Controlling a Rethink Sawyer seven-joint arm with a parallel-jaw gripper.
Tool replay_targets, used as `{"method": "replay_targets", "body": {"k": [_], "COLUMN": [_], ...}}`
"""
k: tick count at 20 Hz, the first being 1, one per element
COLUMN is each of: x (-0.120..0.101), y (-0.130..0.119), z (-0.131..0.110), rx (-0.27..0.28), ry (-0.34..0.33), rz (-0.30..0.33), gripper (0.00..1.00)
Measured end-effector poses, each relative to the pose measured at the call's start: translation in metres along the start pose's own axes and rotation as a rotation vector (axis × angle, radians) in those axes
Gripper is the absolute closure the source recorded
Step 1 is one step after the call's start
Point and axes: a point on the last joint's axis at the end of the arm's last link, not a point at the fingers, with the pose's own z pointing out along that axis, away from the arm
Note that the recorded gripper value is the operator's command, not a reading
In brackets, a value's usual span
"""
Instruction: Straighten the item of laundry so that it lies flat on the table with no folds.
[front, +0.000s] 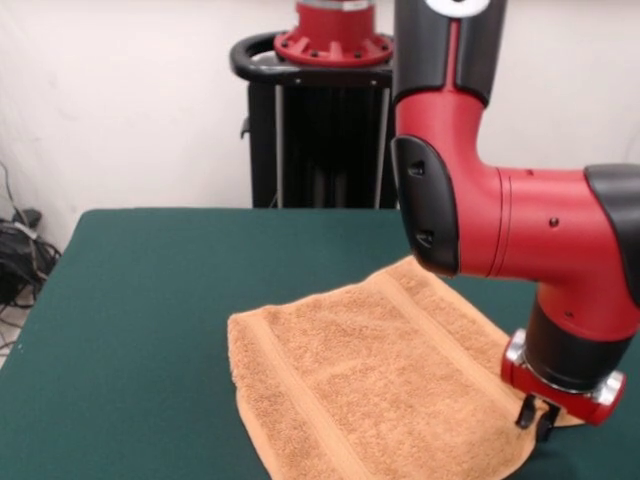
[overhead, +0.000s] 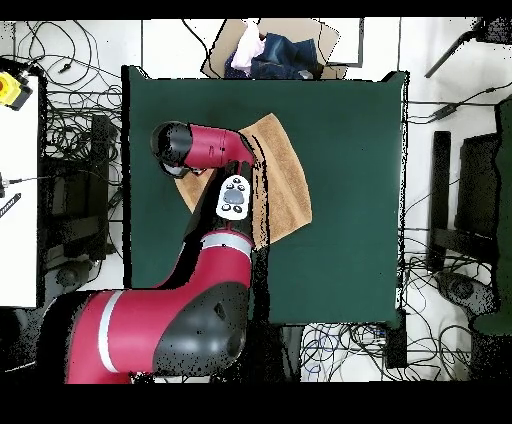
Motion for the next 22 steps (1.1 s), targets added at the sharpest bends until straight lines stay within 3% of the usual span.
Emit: {"method": "replay_targets", "body": {"k": [14, 22], "x": [-0.007, -0.027], "y": [0.007, 0.018], "z": [-0.006, -0.016], "rx": [-0.011, -0.037], "ry": [-0.018, -0.060], "rz": [0.027, 0.032], "gripper": [1.00, 1.00]}}
